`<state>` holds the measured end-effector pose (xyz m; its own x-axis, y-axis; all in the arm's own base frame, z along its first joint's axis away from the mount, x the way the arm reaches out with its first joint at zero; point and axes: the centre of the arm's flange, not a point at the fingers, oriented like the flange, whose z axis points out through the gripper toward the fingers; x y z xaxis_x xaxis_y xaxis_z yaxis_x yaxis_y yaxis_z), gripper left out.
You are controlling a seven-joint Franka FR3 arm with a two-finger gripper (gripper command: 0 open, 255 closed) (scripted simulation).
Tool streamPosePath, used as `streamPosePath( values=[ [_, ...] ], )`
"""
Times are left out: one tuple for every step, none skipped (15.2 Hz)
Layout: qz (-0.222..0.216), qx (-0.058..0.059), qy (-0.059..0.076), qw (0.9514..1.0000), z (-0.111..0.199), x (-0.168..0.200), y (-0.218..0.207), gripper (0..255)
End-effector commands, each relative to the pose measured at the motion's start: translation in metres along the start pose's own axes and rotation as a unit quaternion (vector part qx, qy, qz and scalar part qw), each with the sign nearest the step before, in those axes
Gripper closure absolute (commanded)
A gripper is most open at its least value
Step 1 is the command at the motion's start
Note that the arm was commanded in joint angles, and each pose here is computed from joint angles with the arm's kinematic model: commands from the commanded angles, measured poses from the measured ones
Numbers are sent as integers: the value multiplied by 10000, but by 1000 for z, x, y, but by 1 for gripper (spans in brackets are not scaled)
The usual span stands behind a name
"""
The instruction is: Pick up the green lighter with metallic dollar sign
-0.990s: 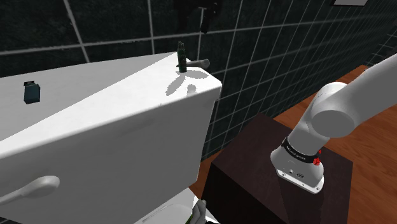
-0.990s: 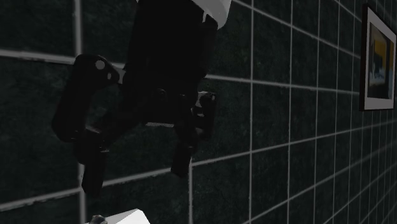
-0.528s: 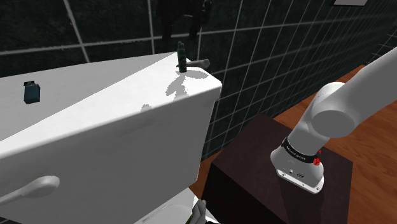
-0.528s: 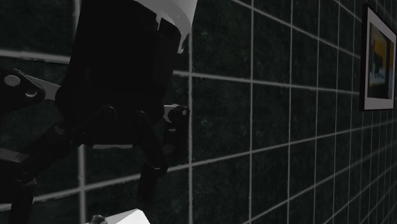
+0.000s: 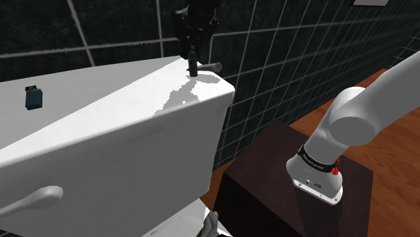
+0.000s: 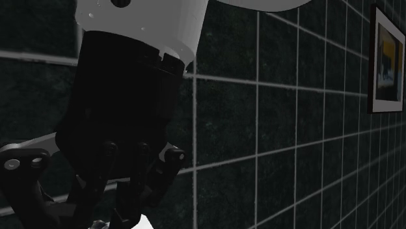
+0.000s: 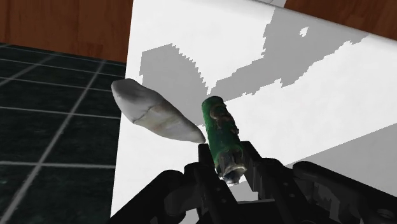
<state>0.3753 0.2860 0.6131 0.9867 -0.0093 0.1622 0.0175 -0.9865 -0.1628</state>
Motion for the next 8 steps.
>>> streamPosePath(
  values=[
    [0, -1, -2, 10000, 0, 0, 0, 255],
    [0, -1, -2, 10000, 0, 0, 0, 255],
    [0, -1, -2, 10000, 0, 0, 0, 255],
    [0, -1, -2, 10000, 0, 0, 0, 255],
    [0, -1, -2, 10000, 0, 0, 0, 255],
    [0, -1, -2, 10000, 0, 0, 0, 255],
    [0, -1, -2, 10000, 0, 1, 1, 255],
    [0, -1, -2, 10000, -5, 1, 0, 255]
  ],
)
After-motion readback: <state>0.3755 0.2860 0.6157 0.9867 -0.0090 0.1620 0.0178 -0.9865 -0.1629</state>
